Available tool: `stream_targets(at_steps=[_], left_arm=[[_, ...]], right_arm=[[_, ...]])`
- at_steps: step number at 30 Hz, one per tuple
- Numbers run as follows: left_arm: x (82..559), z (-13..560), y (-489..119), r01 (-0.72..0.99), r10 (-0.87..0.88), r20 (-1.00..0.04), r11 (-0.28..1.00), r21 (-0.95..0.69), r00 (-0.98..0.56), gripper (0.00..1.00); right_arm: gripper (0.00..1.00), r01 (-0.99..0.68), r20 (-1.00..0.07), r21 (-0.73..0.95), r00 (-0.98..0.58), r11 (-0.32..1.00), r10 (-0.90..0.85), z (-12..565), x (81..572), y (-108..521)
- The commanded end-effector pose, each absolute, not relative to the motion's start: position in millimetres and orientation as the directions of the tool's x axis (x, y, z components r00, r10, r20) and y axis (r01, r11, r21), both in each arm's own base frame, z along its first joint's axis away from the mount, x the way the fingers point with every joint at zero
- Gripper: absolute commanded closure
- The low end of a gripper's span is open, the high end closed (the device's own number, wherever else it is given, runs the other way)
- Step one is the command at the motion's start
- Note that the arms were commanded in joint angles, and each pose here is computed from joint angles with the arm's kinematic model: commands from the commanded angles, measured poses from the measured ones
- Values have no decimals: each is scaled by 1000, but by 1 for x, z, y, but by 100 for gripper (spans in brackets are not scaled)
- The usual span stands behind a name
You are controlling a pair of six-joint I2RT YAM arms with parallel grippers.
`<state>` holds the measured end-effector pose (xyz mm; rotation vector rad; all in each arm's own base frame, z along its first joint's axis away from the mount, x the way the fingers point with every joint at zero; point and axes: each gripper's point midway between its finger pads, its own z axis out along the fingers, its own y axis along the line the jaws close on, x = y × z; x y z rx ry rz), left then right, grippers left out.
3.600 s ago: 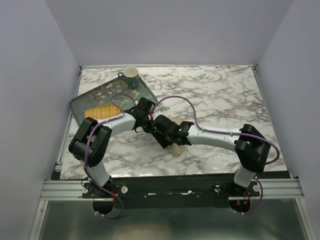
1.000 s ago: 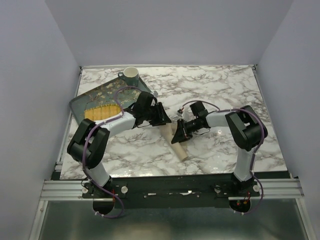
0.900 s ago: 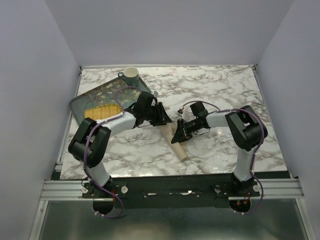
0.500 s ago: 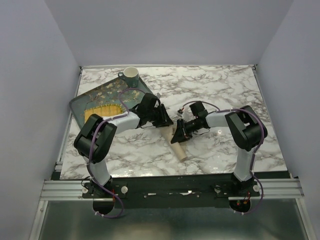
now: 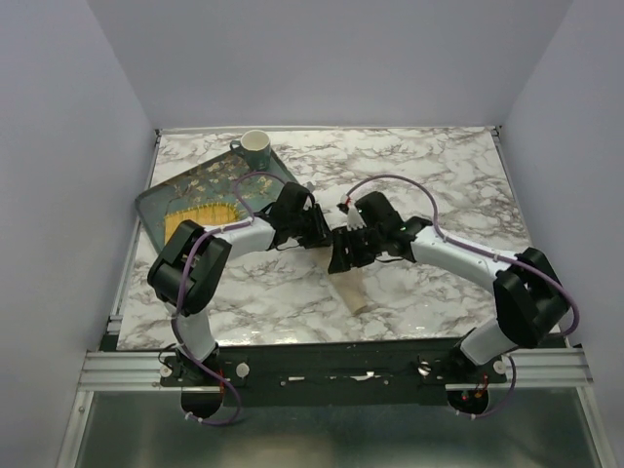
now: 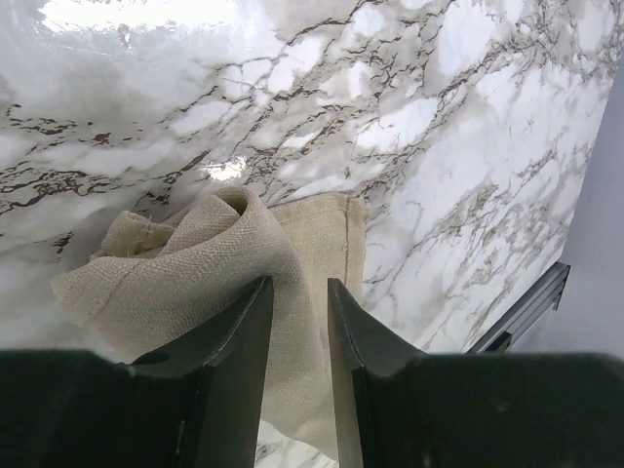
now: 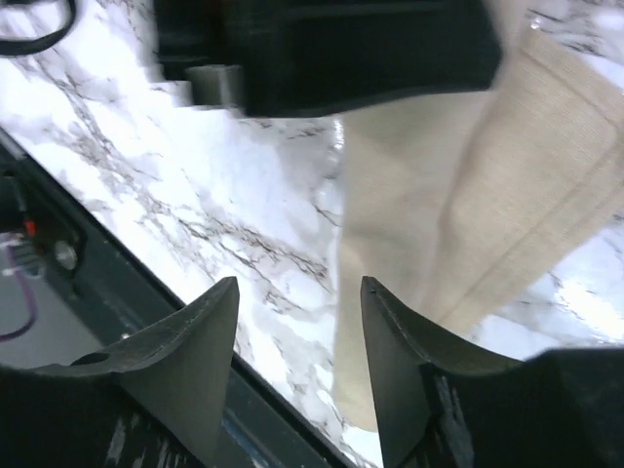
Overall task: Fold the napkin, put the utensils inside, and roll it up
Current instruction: Roll the napkin with the utensil
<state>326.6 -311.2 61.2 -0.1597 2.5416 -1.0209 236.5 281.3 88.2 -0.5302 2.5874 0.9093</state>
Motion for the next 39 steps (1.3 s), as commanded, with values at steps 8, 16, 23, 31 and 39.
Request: stream_targets(at_steps=[8,16,23,31,39], left_arm=[[321,39,-290,-76,-286,-203,730,-679,-936,63],[322,35,-291,-89,-282,-176,724,-684,-943,63],[321,31,-289,-95,-276,-160,722,-685,-948,64],[322,31,-289,-88,-269,-161,722,-687,-950,64],[324,36,-286,-65,-249,-181,736,-673,-951,63]], right_arm=[[34,-453,-597,-131,-674,882,-435,66,247,290],[32,-472,-569,-350,-579,809,-584,54,246,304],[31,-466,-498,-540,-494,700,-713,48,253,293],[35,-502,-465,-530,-503,684,-729,25,246,288],[58,-529,-462,-446,-555,722,-692,8,244,282]])
